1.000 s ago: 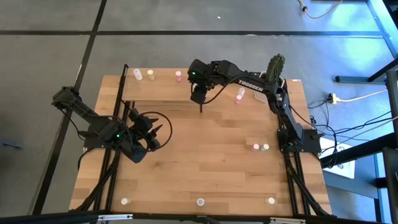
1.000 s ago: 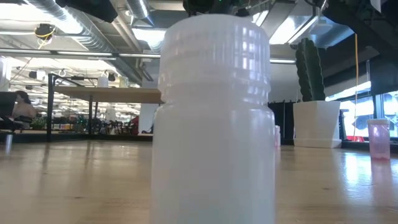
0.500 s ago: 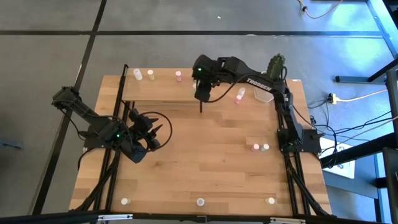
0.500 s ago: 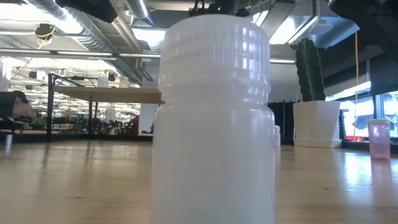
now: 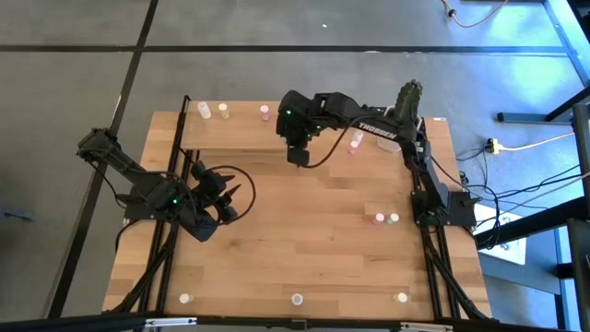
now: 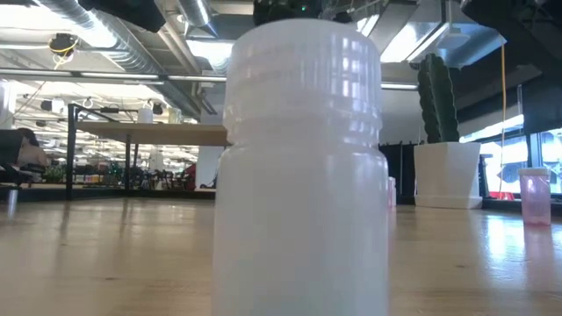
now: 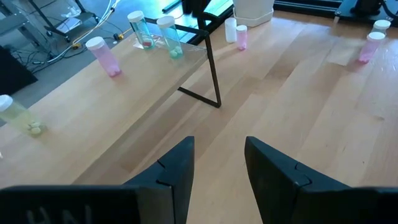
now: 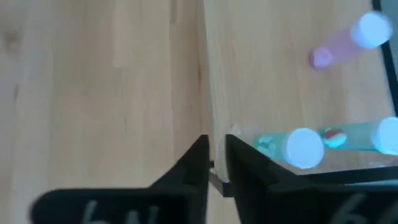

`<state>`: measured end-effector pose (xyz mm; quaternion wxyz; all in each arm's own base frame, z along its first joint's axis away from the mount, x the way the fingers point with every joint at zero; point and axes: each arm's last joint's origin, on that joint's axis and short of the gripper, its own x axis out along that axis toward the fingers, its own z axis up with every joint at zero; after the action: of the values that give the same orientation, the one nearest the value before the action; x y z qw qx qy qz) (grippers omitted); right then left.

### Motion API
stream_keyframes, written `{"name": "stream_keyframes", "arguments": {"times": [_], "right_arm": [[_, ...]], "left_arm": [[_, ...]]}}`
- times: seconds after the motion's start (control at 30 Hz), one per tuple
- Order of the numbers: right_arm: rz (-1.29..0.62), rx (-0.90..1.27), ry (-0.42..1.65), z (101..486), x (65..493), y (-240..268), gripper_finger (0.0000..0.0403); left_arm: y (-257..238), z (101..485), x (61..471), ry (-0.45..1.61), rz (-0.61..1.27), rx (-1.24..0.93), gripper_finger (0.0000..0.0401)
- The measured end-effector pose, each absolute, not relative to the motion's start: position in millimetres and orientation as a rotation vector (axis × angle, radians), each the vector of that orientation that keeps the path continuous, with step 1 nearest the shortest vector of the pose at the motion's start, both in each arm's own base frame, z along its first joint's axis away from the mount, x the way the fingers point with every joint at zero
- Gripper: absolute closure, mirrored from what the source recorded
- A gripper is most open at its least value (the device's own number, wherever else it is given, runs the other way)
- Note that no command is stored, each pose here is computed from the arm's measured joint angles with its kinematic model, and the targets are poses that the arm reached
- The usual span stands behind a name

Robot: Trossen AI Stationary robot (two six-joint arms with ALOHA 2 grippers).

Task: Pick and place medicine bottles onto shelf by color
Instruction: Put the left green pill bottle on the shelf and align it with the other green pill bottle

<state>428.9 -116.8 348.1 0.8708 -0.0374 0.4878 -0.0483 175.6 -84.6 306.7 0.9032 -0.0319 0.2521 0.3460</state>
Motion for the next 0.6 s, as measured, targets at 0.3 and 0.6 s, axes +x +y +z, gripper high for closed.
{"name": "stream_keyframes", "arguments": {"times": [0.3, 0.6], "right_arm": [[-0.084, -0.09, 1.06, 337, 433, -118, 0.039], [-0.107, -0.088, 1.092, 321, 440, -127, 0.0396]], "left_arm": [[-84, 307, 175, 0.522, 0.716, -0.063, 0.0266], [-84, 307, 175, 0.52, 0.717, -0.062, 0.0266]]}}
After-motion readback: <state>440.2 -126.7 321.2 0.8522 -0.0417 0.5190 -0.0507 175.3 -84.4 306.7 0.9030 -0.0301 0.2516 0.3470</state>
